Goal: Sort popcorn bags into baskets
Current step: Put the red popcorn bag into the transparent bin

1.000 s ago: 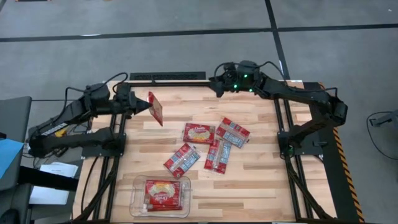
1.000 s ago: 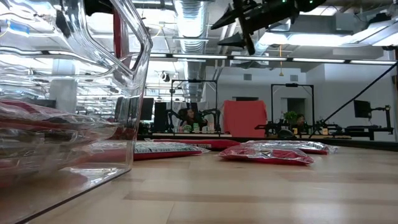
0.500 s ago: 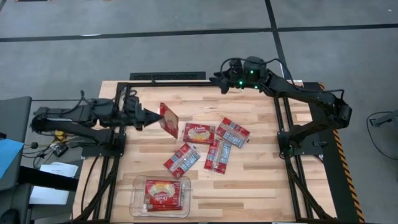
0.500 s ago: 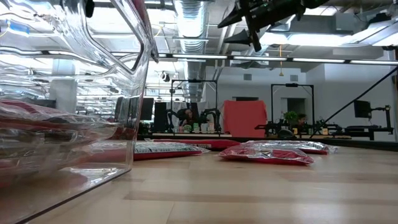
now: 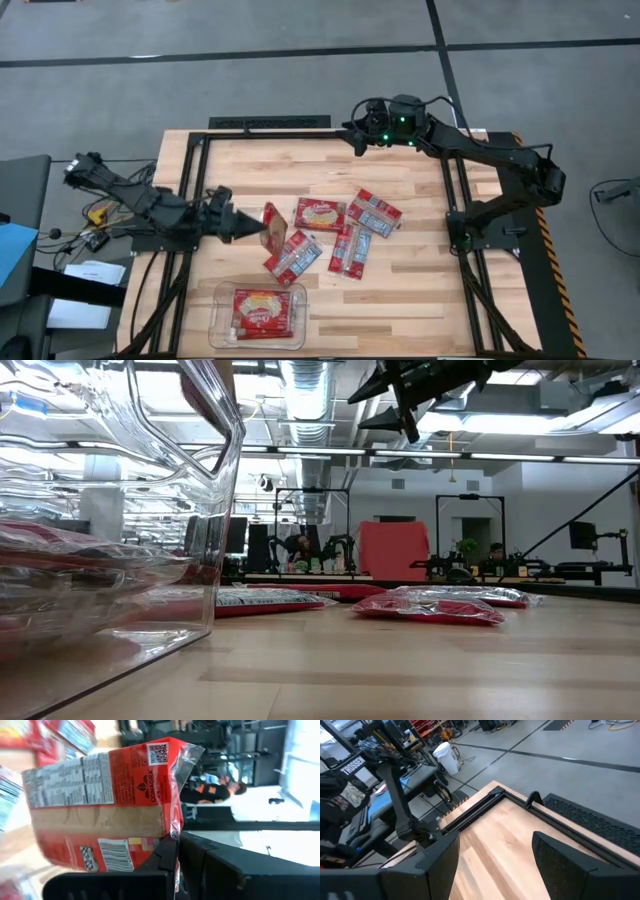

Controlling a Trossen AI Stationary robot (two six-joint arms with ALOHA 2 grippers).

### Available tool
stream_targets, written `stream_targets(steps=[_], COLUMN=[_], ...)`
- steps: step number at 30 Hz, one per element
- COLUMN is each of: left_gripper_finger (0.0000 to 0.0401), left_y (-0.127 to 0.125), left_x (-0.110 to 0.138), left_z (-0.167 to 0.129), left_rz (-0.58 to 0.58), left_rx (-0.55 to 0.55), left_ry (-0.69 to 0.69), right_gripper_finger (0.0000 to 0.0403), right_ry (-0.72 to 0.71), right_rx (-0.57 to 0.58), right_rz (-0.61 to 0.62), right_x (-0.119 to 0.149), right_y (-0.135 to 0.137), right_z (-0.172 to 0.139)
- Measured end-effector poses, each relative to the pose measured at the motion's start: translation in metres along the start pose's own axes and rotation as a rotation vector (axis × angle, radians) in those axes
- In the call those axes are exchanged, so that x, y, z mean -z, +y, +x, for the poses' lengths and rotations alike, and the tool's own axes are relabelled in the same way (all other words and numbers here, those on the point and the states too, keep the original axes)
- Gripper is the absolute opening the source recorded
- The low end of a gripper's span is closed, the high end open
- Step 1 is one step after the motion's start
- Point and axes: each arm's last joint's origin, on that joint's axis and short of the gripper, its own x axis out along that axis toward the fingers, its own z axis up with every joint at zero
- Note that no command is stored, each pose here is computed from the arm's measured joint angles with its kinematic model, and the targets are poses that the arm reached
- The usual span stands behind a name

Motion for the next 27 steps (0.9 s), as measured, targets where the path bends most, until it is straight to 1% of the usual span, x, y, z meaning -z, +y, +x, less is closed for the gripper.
stream_targets(steps=[4, 10, 18, 21, 27], left_gripper_finger=[0.0, 0.0, 0.0, 0.0, 0.0], left_y=[-0.001, 0.004, 0.021, 0.026, 0.037], left_x=[0.018, 0.048, 0.084, 0.096, 0.117], left_z=[-0.003, -0.003, 0.002, 0.006, 0.016], left_rz=[0.008, 0.023, 0.021, 0.013, -0.001], left_rx=[0.023, 0.009, -0.052, -0.061, -0.067], left_ry=[0.007, 0.033, 0.096, 0.112, 0.129], right_gripper_finger=[0.0275, 0.0275, 0.0275, 0.0275, 0.0275], right_ry=[-0.003, -0.005, 0.008, 0.014, 0.02], right_rx=[0.009, 0.013, 0.005, 0.024, 0.013], right_rz=[-0.001, 0.019, 0.023, 0.019, 0.02], right_x=[0.004, 0.009, 0.017, 0.021, 0.024], right_y=[0.007, 0.018, 0.032, 0.035, 0.04], right_z=[0.001, 0.002, 0.003, 0.003, 0.003])
